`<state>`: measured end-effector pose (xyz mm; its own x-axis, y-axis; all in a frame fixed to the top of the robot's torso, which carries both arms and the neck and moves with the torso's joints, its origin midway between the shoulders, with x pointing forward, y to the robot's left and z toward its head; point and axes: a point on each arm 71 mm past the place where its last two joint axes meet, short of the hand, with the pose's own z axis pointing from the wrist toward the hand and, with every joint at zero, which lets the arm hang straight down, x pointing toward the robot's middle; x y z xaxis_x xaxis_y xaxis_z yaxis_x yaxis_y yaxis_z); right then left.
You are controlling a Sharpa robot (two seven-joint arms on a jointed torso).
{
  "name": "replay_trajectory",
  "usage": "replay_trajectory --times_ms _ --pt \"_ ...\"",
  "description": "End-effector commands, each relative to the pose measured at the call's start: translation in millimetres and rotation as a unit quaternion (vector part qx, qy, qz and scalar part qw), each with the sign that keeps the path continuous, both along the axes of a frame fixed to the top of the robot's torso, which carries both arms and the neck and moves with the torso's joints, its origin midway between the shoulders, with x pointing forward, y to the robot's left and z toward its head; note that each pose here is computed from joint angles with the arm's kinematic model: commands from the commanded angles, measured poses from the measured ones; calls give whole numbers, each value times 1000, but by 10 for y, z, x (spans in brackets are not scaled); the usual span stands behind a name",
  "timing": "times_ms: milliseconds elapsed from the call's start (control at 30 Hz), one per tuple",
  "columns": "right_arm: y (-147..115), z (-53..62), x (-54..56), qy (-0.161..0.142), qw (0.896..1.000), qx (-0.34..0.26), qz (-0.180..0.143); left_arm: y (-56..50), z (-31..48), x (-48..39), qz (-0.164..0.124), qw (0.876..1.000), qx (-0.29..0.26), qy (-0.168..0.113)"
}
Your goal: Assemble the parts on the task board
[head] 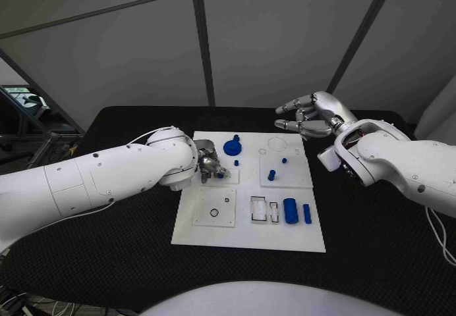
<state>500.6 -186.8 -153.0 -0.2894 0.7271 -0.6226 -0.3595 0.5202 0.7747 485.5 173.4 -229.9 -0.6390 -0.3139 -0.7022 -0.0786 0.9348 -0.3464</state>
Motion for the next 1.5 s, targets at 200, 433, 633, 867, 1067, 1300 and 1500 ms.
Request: replay_trajectory --times_ms 200,433,633,867,1067,1300,1500 --pt "8 10 2 1 1000 1 3 17 -5 17 6 1000 -1 0" --pt "2 6 4 2 1000 0 3 25 -2 20 6 1000 -2 -1" --pt "-2 4 7 2 1000 0 3 22 7 15 6 1000 -6 -4" --pt "-4 2 11 2 1000 0 2 15 25 12 7 1000 -13 -7" --pt "1 0 16 2 1000 0 3 17 126 42 9 999 -32 -14" --pt "16 -6 27 2 1000 0 4 106 391 116 13 998 -51 -24" --pt "-17 -12 43 2 1000 -2 -1 199 654 222 11 998 -49 -36"
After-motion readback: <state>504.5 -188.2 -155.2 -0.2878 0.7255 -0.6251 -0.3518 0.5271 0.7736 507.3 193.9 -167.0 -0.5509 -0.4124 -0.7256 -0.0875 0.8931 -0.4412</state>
